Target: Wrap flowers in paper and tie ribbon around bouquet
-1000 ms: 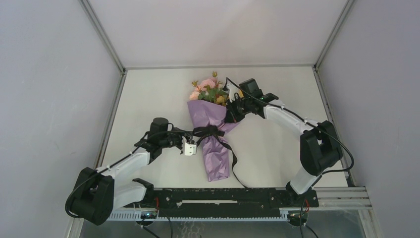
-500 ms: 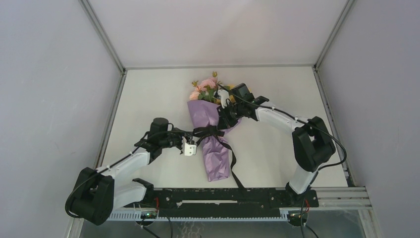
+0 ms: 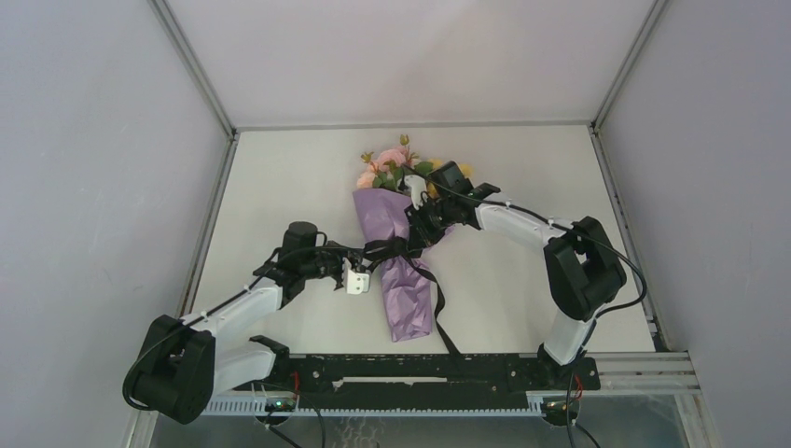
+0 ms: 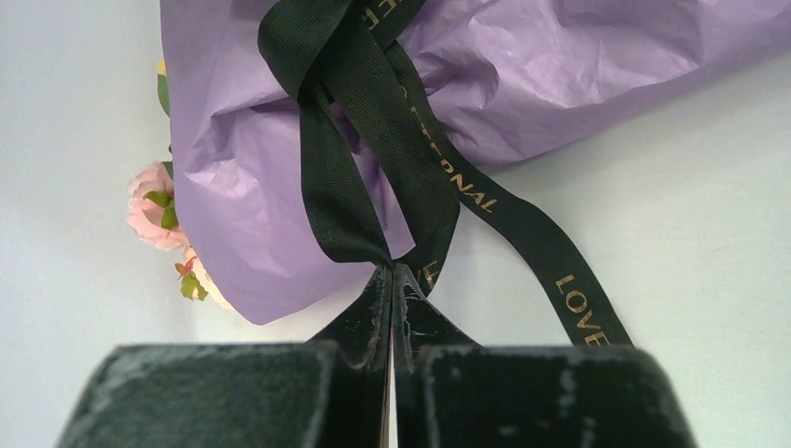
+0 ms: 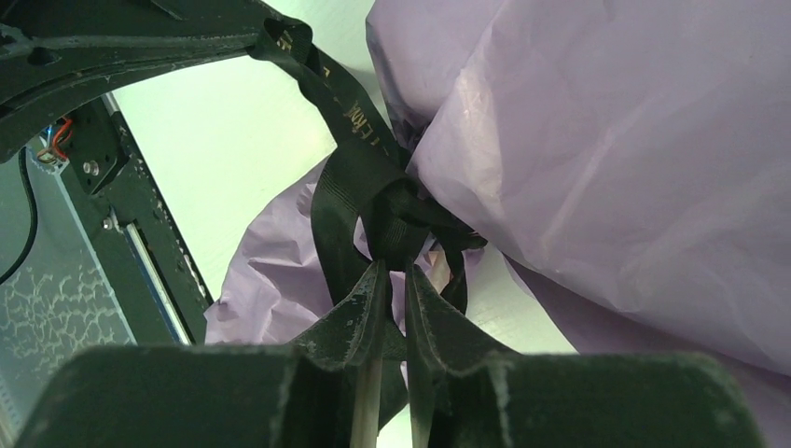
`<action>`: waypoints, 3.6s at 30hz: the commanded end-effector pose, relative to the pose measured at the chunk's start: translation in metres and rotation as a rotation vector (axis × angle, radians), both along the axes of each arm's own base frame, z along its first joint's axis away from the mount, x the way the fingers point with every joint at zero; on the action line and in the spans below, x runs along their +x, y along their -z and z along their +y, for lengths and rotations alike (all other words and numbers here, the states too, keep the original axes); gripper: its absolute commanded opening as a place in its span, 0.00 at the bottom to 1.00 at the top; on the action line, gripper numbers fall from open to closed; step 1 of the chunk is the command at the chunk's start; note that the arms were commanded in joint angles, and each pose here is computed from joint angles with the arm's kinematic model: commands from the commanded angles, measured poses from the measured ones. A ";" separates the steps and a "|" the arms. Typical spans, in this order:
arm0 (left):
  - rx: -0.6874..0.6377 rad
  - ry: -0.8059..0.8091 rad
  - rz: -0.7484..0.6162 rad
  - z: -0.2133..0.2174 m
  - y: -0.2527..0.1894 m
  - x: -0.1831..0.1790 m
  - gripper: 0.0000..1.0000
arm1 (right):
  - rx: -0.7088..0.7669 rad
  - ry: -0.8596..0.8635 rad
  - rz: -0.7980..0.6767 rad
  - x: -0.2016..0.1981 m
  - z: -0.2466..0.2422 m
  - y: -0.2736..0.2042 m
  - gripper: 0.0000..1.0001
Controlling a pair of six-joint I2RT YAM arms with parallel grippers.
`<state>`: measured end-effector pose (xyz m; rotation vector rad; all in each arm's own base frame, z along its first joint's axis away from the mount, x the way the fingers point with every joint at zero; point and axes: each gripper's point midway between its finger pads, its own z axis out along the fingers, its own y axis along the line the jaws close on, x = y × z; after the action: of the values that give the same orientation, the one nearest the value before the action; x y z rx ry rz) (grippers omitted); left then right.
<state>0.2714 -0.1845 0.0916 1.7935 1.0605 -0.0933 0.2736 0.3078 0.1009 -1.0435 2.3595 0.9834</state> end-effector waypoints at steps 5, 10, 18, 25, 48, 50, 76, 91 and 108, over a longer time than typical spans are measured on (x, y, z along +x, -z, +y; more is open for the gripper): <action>-0.034 0.058 -0.027 -0.010 -0.009 -0.003 0.00 | -0.012 0.036 -0.121 0.027 -0.004 -0.023 0.20; -0.040 0.057 -0.053 -0.011 -0.013 0.001 0.00 | -0.069 0.042 -0.128 0.030 -0.004 -0.006 0.19; -0.045 0.056 -0.062 -0.013 -0.017 0.005 0.00 | -0.066 0.043 -0.162 0.040 -0.002 -0.015 0.22; -0.111 0.023 -0.047 -0.018 -0.037 0.010 0.00 | 0.041 -0.006 -0.148 0.027 -0.009 -0.054 0.34; -0.092 0.026 -0.059 -0.016 -0.034 0.010 0.00 | 0.139 -0.176 0.027 -0.008 0.009 -0.023 0.25; -0.089 0.025 -0.059 -0.016 -0.033 0.010 0.00 | 0.125 -0.170 0.040 -0.009 0.012 -0.017 0.27; -0.119 0.021 -0.006 -0.019 -0.031 0.003 0.00 | -0.089 -0.045 0.080 -0.024 0.004 0.020 0.40; -0.109 0.018 -0.019 -0.018 -0.028 0.005 0.00 | -0.111 0.045 0.009 -0.016 0.017 0.028 0.43; -0.064 -0.023 -0.052 -0.010 -0.023 0.014 0.00 | -0.069 0.137 -0.045 0.003 -0.016 -0.019 0.00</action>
<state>0.2740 -0.1929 0.0999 1.7309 1.0764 -0.1296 0.2698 0.3011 0.0883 -0.9484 2.4722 0.8291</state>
